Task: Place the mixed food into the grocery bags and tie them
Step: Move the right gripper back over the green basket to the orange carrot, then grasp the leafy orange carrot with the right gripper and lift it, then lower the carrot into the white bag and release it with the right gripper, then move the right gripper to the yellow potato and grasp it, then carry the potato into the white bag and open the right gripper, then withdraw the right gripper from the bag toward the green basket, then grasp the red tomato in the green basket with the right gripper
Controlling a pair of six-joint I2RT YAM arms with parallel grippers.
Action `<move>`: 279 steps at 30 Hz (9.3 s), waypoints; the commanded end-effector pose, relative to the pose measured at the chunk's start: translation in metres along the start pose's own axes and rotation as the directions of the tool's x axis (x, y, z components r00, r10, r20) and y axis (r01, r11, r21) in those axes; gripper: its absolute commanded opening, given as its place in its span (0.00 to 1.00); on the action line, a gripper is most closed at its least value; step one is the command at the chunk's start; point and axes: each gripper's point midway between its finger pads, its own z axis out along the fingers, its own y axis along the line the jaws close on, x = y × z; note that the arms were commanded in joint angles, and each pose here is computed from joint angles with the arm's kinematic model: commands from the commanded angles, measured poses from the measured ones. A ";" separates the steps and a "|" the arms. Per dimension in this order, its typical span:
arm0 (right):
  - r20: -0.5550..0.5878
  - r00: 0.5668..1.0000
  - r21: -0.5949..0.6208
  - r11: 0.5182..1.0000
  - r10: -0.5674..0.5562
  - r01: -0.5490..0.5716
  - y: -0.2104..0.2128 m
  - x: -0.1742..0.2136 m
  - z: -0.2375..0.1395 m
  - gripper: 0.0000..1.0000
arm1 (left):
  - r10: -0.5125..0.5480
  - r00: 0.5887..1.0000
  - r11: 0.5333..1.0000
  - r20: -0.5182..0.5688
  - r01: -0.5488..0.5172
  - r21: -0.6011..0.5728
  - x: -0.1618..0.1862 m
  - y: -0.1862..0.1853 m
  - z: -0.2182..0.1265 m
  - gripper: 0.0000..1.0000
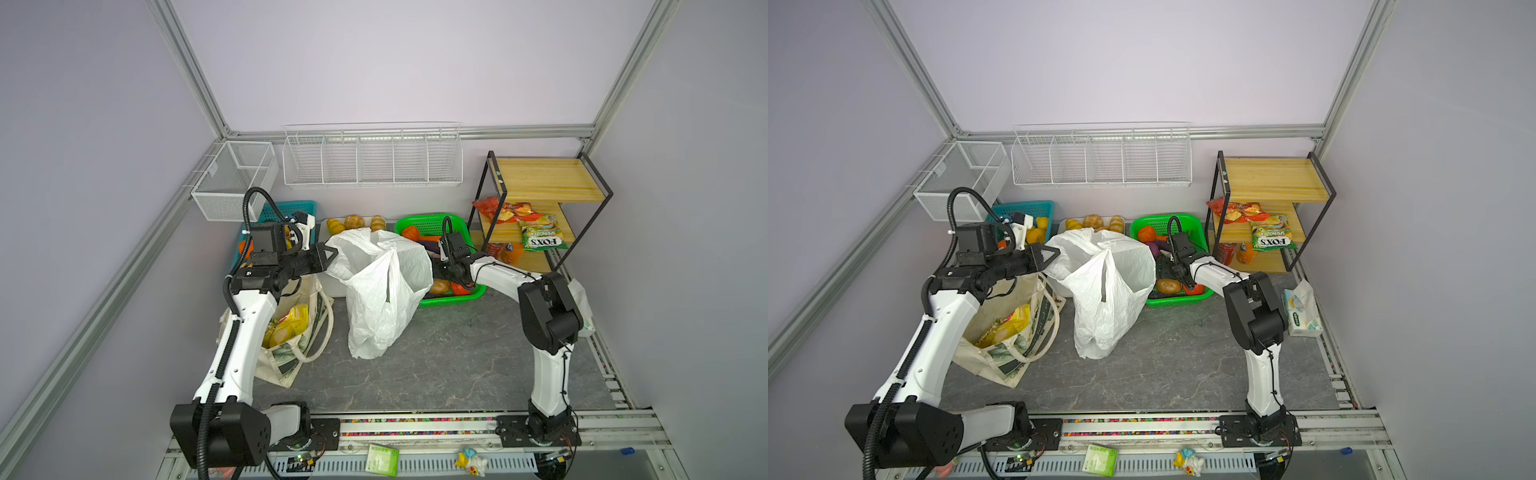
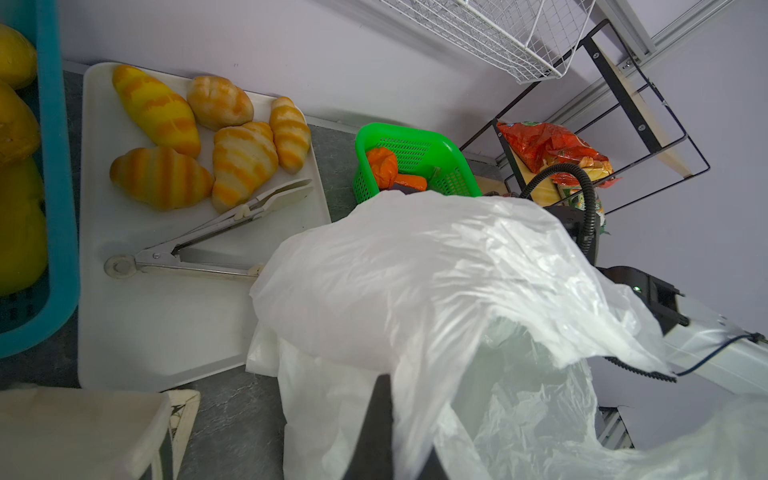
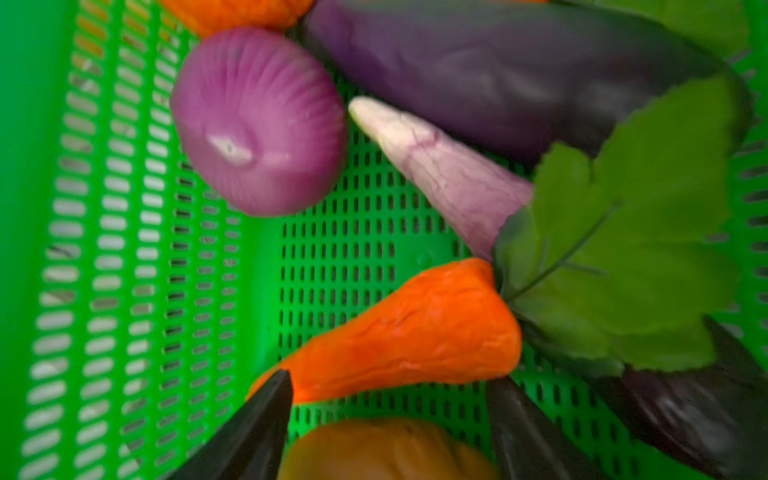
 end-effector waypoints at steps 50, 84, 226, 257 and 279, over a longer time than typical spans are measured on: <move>0.801 0.583 -0.356 0.671 -0.140 0.650 0.153 -0.041 -0.325 0.27 | -0.012 1.000 0.999 0.021 0.011 0.052 -0.002 -0.008 -0.002 0.00; 0.730 0.547 -0.305 0.521 -0.409 0.797 0.173 0.033 -0.220 0.65 | -0.005 1.000 0.999 0.021 0.005 0.032 0.000 -0.005 -0.001 0.00; 0.575 0.743 -0.537 0.526 -0.344 0.659 0.124 0.008 -0.298 0.83 | 0.005 0.999 1.000 0.033 -0.006 0.029 0.000 -0.007 -0.005 0.00; -0.229 0.867 0.112 0.873 -0.443 0.476 -0.045 0.029 -0.100 0.91 | 0.001 0.999 1.000 0.033 -0.002 0.031 0.000 -0.007 -0.004 0.00; -0.417 0.791 0.220 0.794 -0.448 0.566 -0.071 0.040 -0.054 0.93 | 0.003 0.999 0.999 0.035 -0.004 0.036 -0.001 -0.008 -0.004 0.00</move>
